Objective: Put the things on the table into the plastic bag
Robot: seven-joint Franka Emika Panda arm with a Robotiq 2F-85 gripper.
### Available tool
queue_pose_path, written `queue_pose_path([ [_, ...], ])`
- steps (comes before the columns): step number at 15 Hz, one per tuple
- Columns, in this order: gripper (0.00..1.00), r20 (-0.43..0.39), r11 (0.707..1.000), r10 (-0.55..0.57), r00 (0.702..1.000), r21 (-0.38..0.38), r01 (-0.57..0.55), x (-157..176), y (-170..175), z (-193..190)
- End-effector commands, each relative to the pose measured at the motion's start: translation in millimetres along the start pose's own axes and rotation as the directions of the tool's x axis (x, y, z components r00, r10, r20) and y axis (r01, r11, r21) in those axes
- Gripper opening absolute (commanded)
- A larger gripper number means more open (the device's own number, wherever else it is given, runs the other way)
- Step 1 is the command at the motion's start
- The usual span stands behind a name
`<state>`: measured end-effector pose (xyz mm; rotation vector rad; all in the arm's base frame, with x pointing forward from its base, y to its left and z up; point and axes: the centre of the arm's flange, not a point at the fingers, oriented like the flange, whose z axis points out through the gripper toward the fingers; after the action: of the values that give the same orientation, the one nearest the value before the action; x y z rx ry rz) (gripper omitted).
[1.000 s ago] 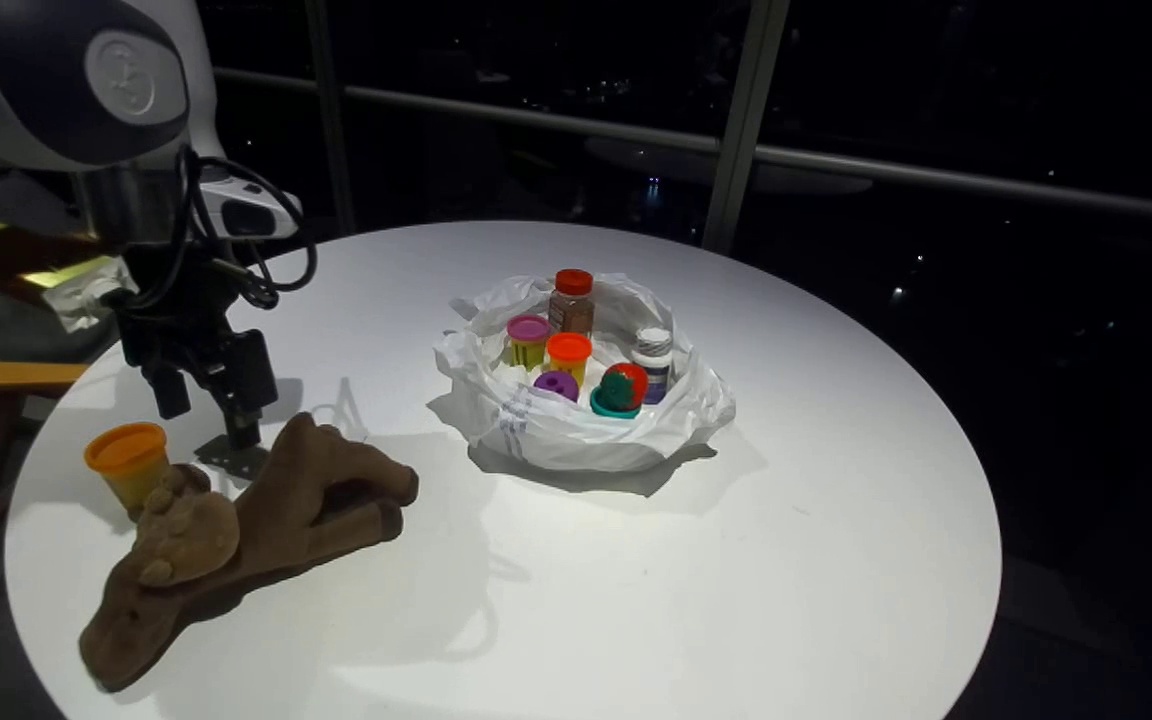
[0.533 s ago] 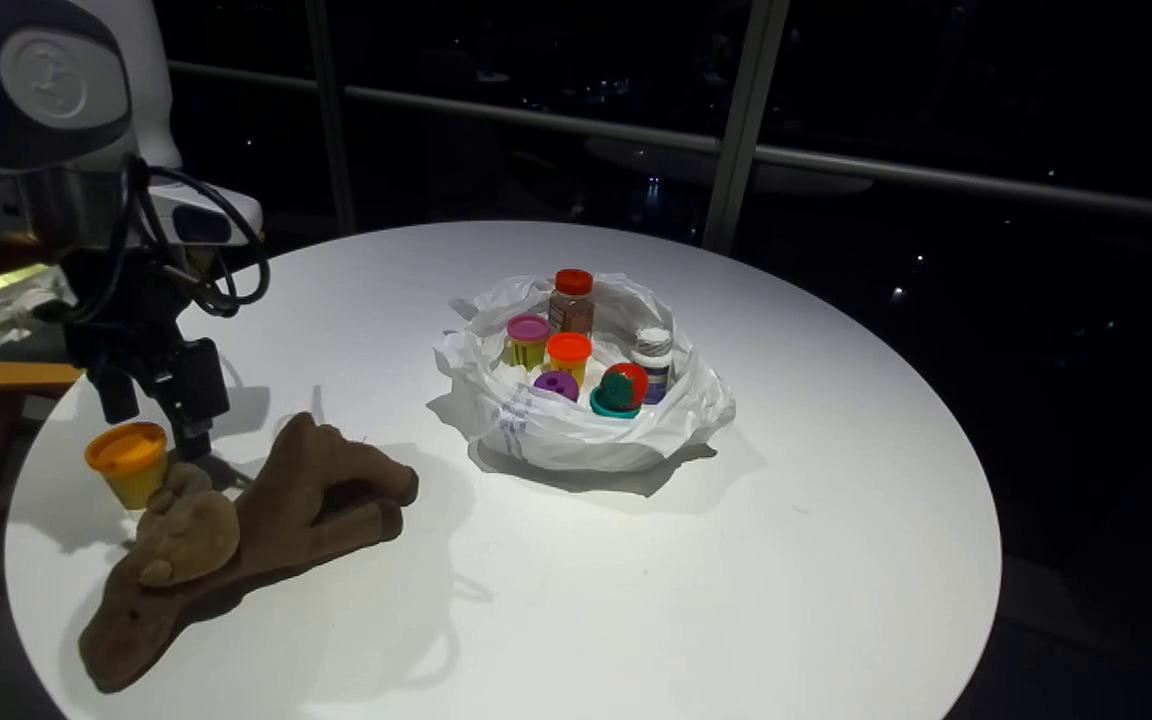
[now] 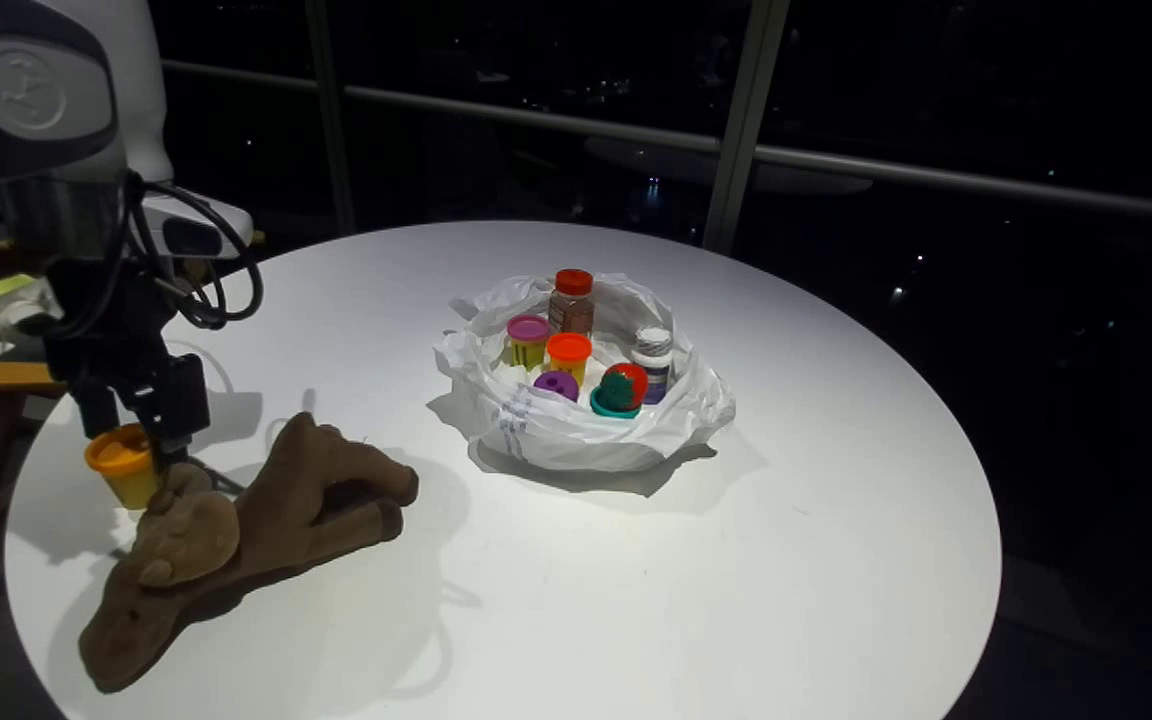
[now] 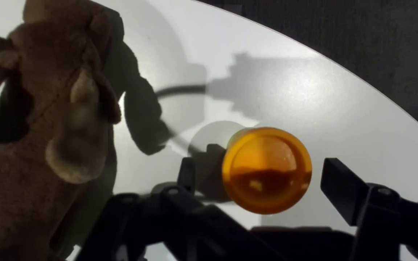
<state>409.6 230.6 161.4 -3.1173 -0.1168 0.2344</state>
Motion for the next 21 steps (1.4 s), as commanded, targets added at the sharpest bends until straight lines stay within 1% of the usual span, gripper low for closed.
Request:
queue_pose_path([
  [1, 0.58, 0.003, 1.000, 0.001, 1.000, 0.007, -0.001, -1, 7, -6],
  [3, 0.44, 0.003, 1.000, 0.003, 1.000, 0.007, -0.003, -1, 8, -6],
  [4, 0.35, 0.004, 1.000, 0.005, 1.000, 0.007, -0.005, -2, 9, -7],
  [5, 0.29, 0.006, 1.000, 0.013, 1.000, -0.002, -0.013, -4, 8, -12],
  [6, 0.28, 0.003, 1.000, 0.021, 1.000, -0.023, -0.021, -4, 7, -17],
  [8, 0.28, -0.004, 0.997, 0.041, 0.999, -0.061, -0.041, 3, 10, -43],
  [11, 0.28, -0.059, 0.988, 0.082, 0.995, -0.124, -0.089, 39, 29, -104],
  [15, 0.28, -0.168, 0.970, 0.140, 0.976, -0.177, -0.170, 108, 68, -181],
  [17, 0.28, -0.228, 0.956, 0.160, 0.960, -0.207, -0.208, 148, 96, -209],
  [19, 0.28, -0.274, 0.948, 0.173, 0.946, -0.214, -0.235, 185, 124, -223],
  [21, 0.28, -0.308, 0.943, 0.171, 0.936, -0.225, -0.246, 213, 144, -226],
])
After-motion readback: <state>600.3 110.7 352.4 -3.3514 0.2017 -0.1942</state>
